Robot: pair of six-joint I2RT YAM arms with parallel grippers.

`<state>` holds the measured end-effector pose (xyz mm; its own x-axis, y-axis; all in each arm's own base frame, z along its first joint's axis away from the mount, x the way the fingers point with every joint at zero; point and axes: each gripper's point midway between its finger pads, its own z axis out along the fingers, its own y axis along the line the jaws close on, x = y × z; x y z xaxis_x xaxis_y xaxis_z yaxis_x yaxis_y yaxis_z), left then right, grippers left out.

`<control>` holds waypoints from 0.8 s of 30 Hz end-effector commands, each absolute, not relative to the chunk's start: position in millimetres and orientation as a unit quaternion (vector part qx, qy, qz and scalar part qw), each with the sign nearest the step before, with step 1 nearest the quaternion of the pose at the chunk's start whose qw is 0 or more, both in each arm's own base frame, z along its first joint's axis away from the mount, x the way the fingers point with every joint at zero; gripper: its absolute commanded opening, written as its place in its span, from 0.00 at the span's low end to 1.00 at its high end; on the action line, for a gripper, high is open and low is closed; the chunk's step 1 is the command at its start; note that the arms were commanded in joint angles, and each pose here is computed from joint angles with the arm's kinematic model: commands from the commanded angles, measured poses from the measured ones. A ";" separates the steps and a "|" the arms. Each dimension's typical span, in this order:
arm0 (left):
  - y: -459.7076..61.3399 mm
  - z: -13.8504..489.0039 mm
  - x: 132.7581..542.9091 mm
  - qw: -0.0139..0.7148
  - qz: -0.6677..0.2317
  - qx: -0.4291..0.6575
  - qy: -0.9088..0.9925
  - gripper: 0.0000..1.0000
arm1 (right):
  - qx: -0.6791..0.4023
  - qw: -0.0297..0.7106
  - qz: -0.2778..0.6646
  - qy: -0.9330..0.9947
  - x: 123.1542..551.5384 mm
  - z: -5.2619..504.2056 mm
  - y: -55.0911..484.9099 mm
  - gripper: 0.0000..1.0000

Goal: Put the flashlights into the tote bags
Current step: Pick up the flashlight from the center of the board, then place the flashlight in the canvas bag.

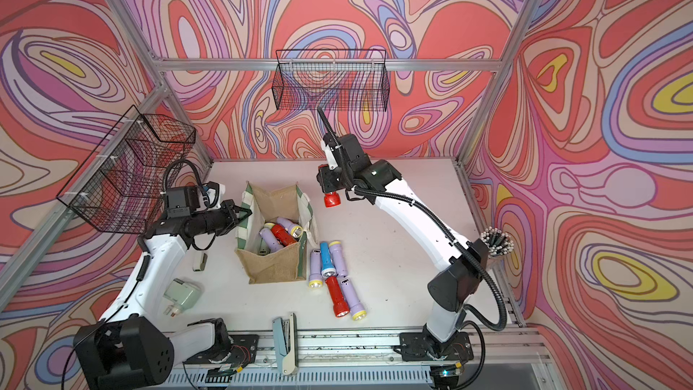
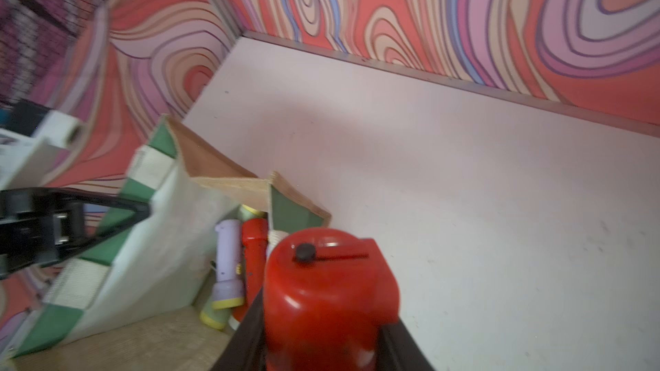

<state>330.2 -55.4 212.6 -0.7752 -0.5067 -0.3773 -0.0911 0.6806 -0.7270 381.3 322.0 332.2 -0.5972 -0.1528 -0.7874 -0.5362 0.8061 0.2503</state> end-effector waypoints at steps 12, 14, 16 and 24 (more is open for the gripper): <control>-60.9 218.3 333.5 0.291 -0.391 -0.173 0.856 0.00 | -0.283 0.329 0.473 0.767 333.6 324.3 477.8 0.21; -61.9 216.9 333.2 0.289 -0.394 -0.173 0.855 0.00 | -0.290 0.310 0.475 0.770 327.9 311.2 490.7 0.21; -62.1 215.8 332.6 0.287 -0.394 -0.173 0.856 0.00 | -0.290 0.298 0.472 0.778 326.7 297.4 497.5 0.20; -61.8 215.8 332.5 0.289 -0.394 -0.175 0.855 0.00 | -0.252 0.232 0.444 0.828 330.1 224.7 504.5 0.19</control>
